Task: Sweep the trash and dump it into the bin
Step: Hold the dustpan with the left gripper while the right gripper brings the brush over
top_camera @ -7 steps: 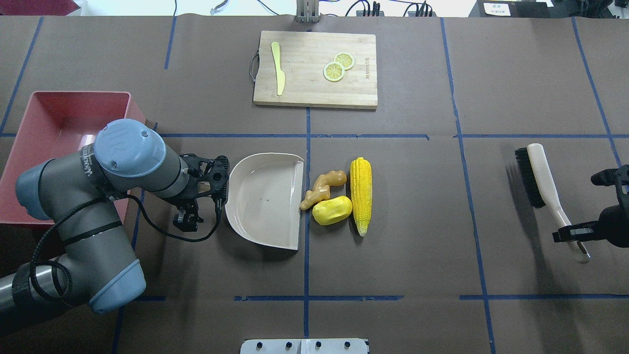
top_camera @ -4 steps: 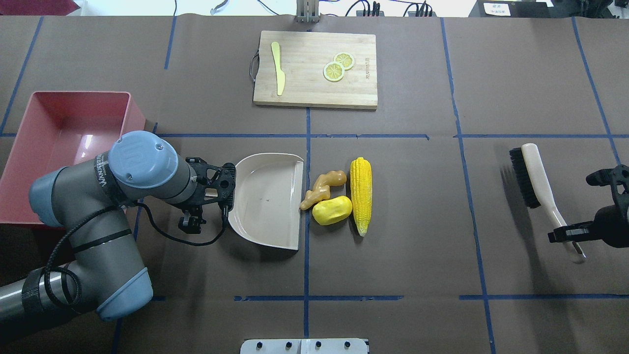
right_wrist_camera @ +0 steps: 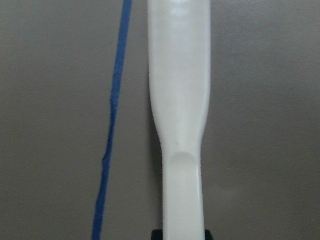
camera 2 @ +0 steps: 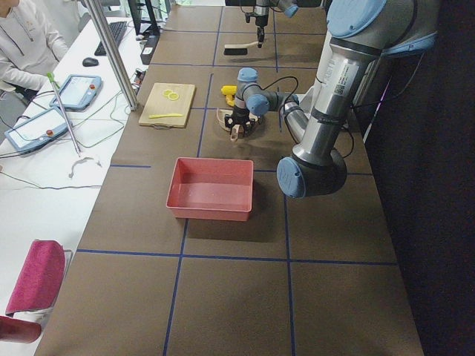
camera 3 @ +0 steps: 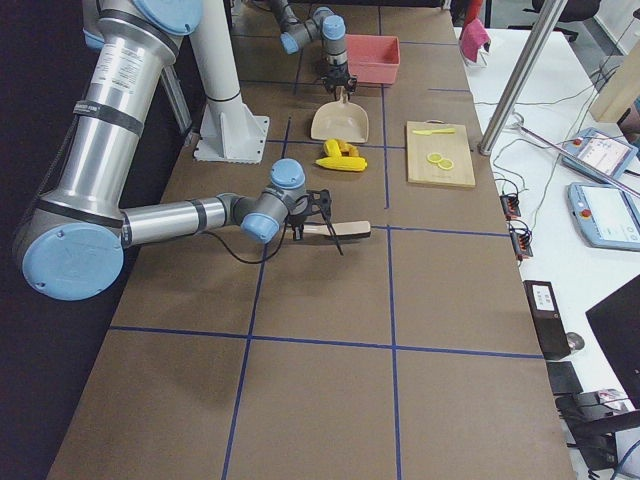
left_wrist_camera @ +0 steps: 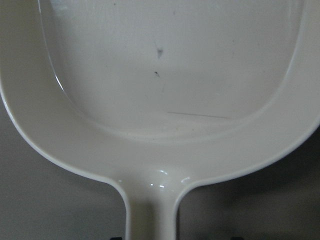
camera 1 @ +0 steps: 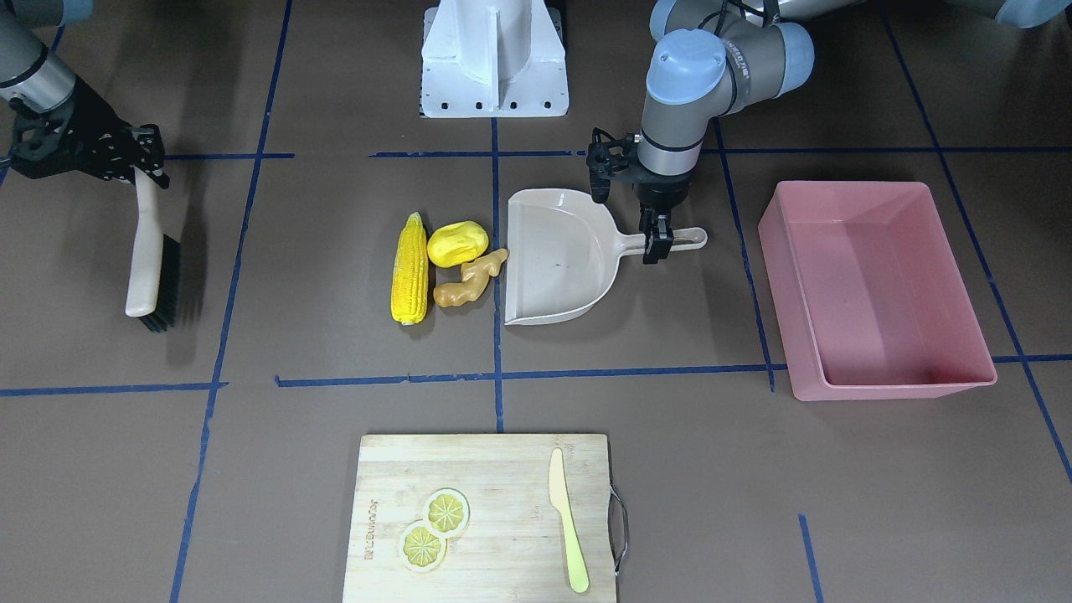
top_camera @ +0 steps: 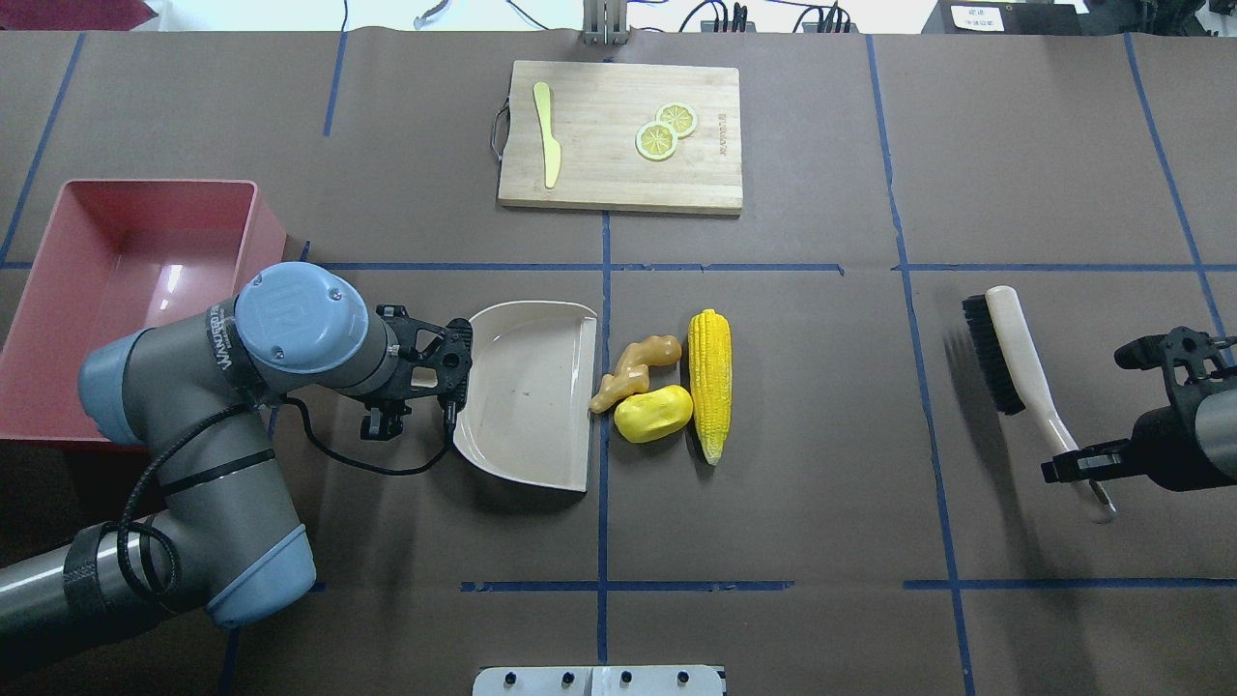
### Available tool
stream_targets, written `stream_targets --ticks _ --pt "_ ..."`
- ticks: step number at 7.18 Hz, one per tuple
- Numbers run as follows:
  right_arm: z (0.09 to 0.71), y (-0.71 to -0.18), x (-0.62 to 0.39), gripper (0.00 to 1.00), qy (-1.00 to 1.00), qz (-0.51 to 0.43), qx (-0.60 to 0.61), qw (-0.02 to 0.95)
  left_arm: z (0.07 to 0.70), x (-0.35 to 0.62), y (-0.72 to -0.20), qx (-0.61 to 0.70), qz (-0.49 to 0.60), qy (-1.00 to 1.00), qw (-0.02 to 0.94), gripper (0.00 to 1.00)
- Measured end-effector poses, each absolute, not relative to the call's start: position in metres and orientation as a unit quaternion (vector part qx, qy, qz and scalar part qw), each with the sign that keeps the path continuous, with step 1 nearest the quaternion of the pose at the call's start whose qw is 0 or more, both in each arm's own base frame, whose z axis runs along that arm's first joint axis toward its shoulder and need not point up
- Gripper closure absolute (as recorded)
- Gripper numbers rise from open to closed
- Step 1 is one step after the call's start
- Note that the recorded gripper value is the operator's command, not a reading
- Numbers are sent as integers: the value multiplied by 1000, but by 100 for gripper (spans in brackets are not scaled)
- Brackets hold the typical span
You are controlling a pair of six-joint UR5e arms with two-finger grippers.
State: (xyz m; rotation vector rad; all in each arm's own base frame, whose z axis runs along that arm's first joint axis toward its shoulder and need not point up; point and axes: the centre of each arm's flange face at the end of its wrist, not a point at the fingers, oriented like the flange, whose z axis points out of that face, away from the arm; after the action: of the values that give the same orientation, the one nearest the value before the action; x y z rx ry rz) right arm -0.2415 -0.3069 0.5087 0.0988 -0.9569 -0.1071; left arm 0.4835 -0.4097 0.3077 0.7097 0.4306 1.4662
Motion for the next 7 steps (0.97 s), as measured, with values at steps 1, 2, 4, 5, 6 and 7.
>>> stream_targets --ticks 1,2,4,5,6,7 --pt "493 -300 -258 100 -471 -52 41 879 307 484 -411 316 649 186 667 100" --pt "479 -292 -277 100 -480 -49 33 875 305 485 -413 319 647 181 668 100" --pt "448 -284 -315 100 -486 -41 12 873 295 487 -417 323 645 164 673 100" --pt "420 -287 -339 100 -473 -38 1 880 291 488 -418 324 644 160 675 100" --pt "395 -291 -360 100 -457 -35 -3 889 289 488 -418 324 644 158 675 100" --pt "376 -294 -377 100 -446 -34 -3 894 288 489 -419 324 643 157 675 100"
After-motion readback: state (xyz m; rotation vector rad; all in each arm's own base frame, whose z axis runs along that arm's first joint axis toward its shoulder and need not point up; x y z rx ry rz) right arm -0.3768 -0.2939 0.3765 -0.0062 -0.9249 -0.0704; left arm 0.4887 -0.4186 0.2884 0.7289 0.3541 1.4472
